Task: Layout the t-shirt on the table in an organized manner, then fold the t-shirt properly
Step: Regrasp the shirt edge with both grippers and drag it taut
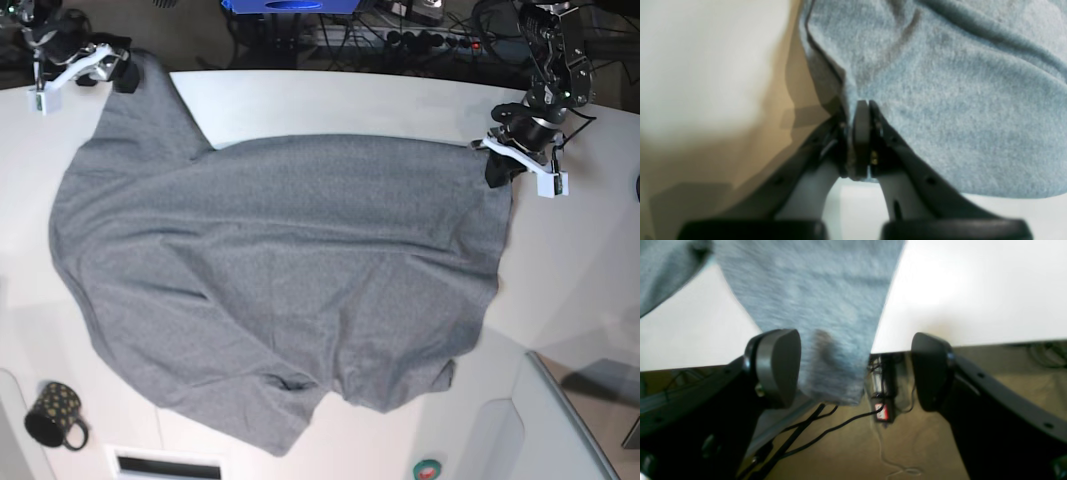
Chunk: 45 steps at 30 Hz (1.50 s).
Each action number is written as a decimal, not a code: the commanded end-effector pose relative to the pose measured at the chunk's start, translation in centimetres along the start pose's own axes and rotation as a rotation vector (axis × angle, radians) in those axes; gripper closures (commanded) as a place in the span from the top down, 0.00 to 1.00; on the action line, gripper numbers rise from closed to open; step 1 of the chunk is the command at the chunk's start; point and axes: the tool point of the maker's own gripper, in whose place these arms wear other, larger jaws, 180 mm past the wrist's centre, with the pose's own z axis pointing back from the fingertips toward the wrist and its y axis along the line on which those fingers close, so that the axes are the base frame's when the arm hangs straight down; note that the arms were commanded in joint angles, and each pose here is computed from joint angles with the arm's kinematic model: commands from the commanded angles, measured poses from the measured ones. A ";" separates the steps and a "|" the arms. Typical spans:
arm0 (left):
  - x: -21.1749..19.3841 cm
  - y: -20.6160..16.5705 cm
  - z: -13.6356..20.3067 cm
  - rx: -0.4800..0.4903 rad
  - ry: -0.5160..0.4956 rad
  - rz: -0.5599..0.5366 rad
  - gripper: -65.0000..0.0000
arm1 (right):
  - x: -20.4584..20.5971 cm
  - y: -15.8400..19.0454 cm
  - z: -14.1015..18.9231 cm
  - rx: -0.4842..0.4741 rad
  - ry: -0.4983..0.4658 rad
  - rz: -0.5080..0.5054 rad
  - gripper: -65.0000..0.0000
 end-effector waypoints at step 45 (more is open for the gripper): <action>1.3 -2.3 5.7 -0.041 -0.059 -0.138 0.00 | 2.9 7.3 2.7 0.129 -0.001 0.309 0.00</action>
